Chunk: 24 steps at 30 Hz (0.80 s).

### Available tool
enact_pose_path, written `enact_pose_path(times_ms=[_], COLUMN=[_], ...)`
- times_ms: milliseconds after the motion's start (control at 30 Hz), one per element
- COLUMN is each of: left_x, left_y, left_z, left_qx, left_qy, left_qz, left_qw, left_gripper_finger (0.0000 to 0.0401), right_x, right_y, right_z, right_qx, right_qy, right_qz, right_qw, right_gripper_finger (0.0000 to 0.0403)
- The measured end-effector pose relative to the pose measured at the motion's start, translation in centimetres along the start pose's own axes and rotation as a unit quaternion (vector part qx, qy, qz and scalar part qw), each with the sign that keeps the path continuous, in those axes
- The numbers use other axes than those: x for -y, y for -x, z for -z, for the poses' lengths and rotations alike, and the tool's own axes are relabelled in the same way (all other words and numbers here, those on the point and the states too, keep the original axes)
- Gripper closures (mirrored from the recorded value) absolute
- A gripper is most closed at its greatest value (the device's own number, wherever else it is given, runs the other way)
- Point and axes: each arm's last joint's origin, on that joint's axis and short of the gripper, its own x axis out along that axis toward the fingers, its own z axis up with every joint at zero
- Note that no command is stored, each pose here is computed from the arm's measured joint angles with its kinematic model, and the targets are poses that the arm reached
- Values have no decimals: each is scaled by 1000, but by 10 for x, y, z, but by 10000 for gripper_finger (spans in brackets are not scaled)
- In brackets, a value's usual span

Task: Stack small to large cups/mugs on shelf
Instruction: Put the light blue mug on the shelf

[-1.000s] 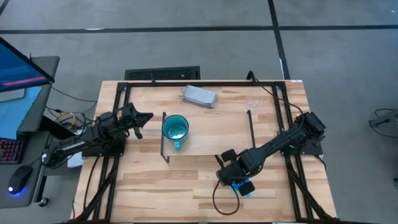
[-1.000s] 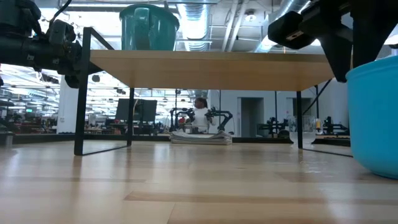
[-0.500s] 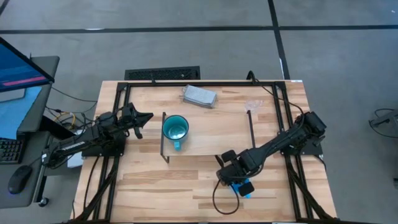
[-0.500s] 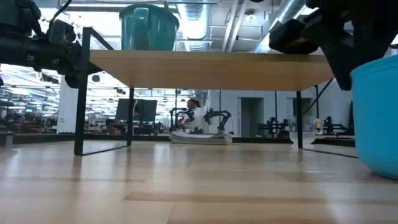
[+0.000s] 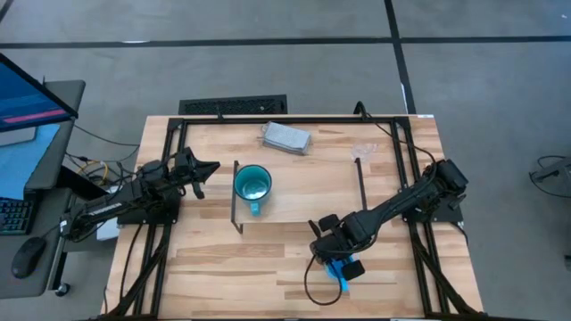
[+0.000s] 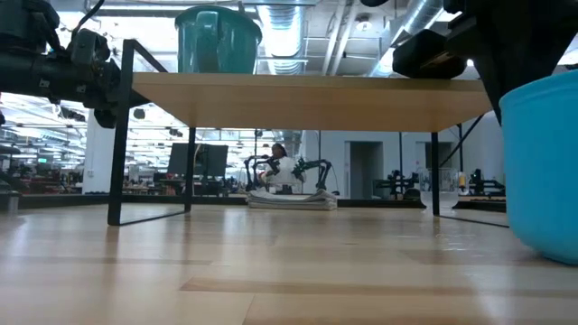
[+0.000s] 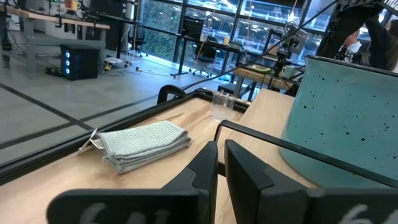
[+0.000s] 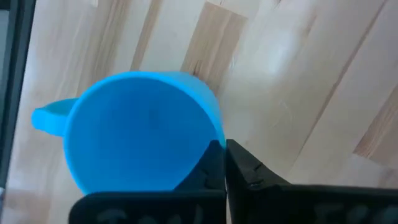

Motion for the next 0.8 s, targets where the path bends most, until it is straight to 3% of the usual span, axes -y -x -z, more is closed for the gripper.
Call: enact_pose_path(times_ms=[333, 800], left_x=[0, 0], left_y=[0, 0], left_z=[0, 0], left_qx=[0, 0], left_qy=[0, 0], left_qz=[0, 0], left_qw=[1000, 1000], left_gripper_finger=[382, 382], right_x=[14, 14], right_y=[23, 86], right_z=[-12, -15], right_qx=[15, 5], right_qy=[-93, -127], right_qz=[-60, -67], right_qw=[994, 990], right_gripper_finger=[399, 400])
